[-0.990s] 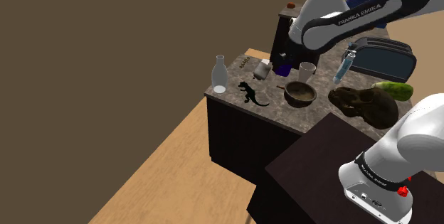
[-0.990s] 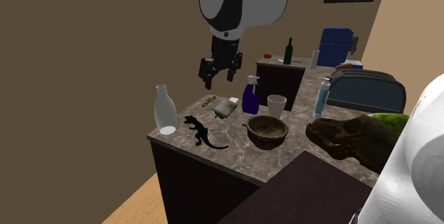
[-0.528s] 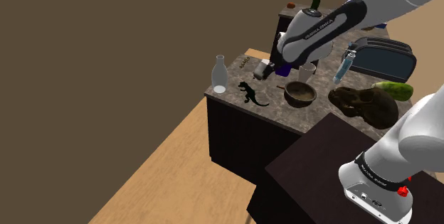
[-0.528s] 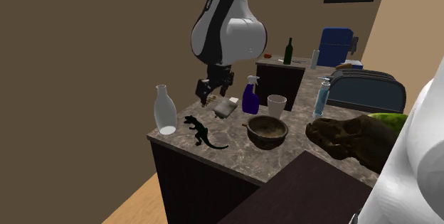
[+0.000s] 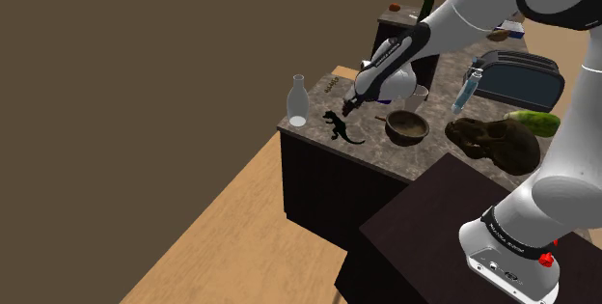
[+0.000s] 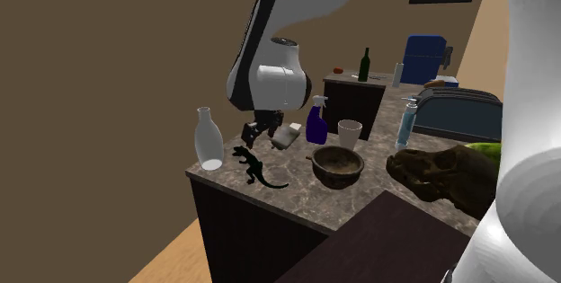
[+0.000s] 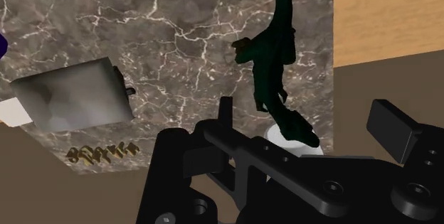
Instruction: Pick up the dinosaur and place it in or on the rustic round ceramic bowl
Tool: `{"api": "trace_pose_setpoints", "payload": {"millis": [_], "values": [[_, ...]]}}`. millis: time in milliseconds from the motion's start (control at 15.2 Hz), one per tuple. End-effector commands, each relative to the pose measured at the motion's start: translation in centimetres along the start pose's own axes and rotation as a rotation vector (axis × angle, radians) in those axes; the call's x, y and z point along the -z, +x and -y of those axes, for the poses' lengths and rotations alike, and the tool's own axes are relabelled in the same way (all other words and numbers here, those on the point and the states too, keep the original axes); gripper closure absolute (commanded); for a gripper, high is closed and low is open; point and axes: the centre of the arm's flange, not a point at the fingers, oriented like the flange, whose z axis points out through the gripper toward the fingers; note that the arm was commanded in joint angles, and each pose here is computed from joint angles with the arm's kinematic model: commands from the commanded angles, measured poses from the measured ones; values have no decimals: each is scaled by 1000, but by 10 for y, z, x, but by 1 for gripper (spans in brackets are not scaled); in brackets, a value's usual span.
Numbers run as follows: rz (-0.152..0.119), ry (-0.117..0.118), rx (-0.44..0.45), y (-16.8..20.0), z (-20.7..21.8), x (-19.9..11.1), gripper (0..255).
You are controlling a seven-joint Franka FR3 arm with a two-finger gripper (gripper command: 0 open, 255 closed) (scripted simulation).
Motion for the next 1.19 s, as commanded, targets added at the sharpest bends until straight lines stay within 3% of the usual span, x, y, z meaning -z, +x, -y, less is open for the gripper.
{"api": "trace_pose_setpoints", "payload": {"millis": [0, 264, 726, 1122], "values": [[-13, 8, 12, 6, -3, -29, 0], [-34, 19, 34, 17, -7, -75, 0], [-34, 19, 34, 18, -7, -112, 0], [-34, 19, 34, 19, -7, -115, 0]]}}
